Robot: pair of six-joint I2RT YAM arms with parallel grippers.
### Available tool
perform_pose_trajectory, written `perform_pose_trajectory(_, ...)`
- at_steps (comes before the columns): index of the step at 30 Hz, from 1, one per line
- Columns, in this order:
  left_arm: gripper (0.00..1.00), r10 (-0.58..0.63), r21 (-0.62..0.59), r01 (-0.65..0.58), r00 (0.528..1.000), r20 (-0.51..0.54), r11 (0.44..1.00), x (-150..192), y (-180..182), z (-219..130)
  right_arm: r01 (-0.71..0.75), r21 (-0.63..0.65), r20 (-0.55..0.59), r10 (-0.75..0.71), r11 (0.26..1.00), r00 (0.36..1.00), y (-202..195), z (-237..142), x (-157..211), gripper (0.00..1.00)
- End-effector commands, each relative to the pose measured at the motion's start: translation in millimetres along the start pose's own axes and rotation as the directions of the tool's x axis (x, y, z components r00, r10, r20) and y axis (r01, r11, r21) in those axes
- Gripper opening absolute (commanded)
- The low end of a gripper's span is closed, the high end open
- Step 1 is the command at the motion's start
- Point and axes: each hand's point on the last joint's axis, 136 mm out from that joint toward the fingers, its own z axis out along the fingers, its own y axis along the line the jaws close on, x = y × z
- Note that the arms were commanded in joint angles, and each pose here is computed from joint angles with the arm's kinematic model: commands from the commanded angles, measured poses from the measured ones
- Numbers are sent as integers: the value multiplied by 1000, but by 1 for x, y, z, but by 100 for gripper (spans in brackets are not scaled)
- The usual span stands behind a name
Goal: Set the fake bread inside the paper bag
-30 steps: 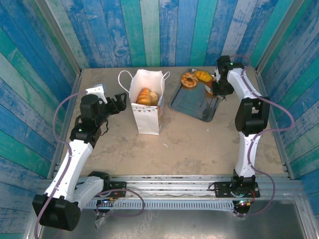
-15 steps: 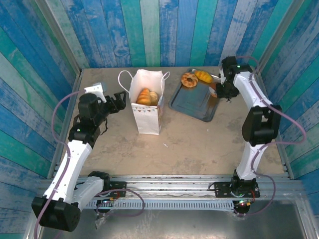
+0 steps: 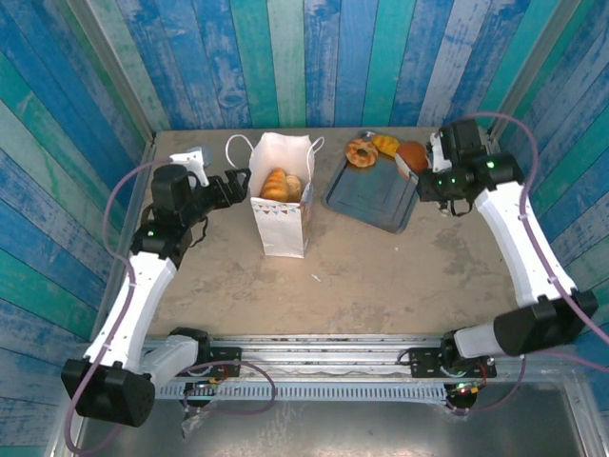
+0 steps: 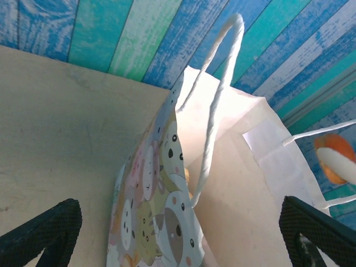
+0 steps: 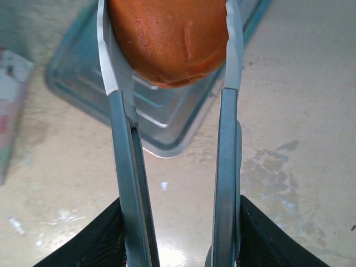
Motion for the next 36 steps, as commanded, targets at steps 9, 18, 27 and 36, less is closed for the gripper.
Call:
perform_pose_trajectory(9,84,-29,46,33,996,-81,998,1,-5,30,32,-220,301,36,975,953,57,-117,-30,46)
perform_pose_trajectory(18,74,-67,67,72,995,-72,995,-3,-5,45,175,-320,357,-53,931,933,124,-143,-51,46)
perform_pose_trajectory(27,62,-102,80,106,993,-53,991,0,-3,49,324,-382,404,-159,865,901,213,-149,-60,46)
perform_pose_trajectory(36,57,-94,60,97,994,-60,993,5,3,51,366,-395,382,-212,843,900,264,-126,-62,46)
